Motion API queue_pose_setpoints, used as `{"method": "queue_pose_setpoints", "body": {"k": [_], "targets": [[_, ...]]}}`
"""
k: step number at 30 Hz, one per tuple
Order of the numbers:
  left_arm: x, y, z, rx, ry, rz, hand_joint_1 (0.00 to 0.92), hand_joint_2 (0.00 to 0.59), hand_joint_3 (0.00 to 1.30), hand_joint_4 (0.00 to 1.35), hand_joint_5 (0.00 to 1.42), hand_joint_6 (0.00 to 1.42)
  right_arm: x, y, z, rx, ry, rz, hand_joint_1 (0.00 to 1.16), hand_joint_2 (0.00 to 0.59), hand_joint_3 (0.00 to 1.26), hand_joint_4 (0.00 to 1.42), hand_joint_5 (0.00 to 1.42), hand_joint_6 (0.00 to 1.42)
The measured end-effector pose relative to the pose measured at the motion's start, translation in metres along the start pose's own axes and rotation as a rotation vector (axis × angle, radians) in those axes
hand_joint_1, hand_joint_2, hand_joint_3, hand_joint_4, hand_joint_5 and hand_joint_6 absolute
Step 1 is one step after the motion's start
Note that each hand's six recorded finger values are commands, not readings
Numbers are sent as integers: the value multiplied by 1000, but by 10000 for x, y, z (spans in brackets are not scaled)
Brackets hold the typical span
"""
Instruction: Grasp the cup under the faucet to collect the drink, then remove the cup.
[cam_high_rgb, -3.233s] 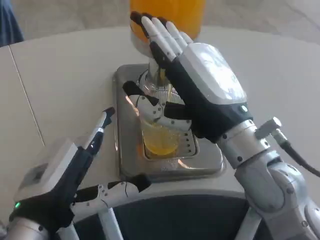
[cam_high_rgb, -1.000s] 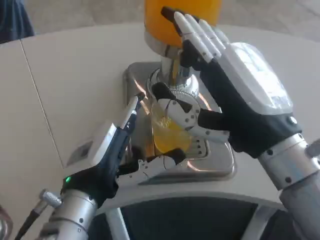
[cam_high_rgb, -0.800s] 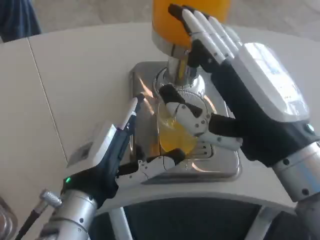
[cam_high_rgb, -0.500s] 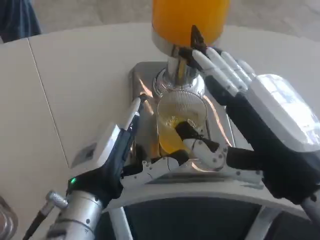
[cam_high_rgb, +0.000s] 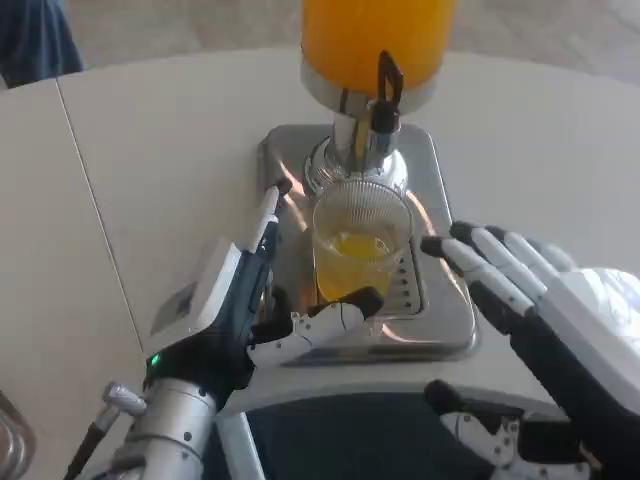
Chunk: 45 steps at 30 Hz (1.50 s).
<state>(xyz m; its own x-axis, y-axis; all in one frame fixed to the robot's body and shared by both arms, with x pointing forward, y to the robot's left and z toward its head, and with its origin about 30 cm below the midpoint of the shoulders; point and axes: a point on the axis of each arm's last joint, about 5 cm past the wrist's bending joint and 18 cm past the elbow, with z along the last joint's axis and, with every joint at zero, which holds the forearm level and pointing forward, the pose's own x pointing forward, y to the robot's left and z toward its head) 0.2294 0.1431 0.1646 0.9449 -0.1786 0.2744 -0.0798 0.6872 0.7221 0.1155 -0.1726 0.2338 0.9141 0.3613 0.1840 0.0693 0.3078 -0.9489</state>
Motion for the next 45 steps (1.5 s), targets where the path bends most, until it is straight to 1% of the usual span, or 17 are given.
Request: {"method": "queue_pose_setpoints", "body": {"k": [1,2,6,8,10,14,17,21,24,27,30,34,39,45], "targets": [[3,-7,-10,-3,6,-1,228,60,0,0,174,380,-22,32,-15,-3,27,24,598,435,55,0,0,0],[8,-14,-14,-8,10,0,247,57,0,0,180,382,-30,54,-28,-4,45,37,591,436,55,0,0,0],[39,-40,-23,-15,20,9,290,58,0,0,185,396,-34,109,-57,-13,78,65,553,438,54,0,0,0],[76,-70,-27,-21,27,28,308,59,0,0,196,400,-38,153,-72,-5,103,85,550,438,56,0,0,0],[92,-99,-25,-29,32,40,319,56,0,0,198,409,-36,173,-67,-5,108,97,549,437,58,0,0,0],[146,-163,-18,-48,44,71,325,57,0,0,205,412,-24,205,-31,8,103,121,552,436,65,0,0,0],[206,-208,8,-69,41,104,340,55,0,0,210,415,-19,222,-12,17,113,138,554,435,69,0,0,0],[260,-253,33,-103,24,126,343,52,0,0,211,416,-19,233,1,23,130,155,580,430,75,0,0,0],[287,-278,36,-120,24,126,345,50,0,0,211,417,-25,228,10,25,143,156,598,420,74,0,0,0],[322,-288,31,-124,25,128,349,48,0,0,211,419,-42,220,25,29,143,164,602,420,74,0,0,0],[327,-292,24,-123,21,125,352,47,0,0,211,424,-46,223,26,33,147,170,604,420,75,0,0,0],[345,-291,19,-119,15,122,355,47,0,0,211,428,-41,222,28,38,147,171,609,417,80,0,0,0],[378,-288,30,-117,8,137,378,50,0,0,212,449,-16,220,25,46,141,164,617,413,82,0,0,0],[400,-319,16,-111,15,134,396,54,0,0,212,454,1,258,2,70,162,186,623,411,83,0,0,0]]}}
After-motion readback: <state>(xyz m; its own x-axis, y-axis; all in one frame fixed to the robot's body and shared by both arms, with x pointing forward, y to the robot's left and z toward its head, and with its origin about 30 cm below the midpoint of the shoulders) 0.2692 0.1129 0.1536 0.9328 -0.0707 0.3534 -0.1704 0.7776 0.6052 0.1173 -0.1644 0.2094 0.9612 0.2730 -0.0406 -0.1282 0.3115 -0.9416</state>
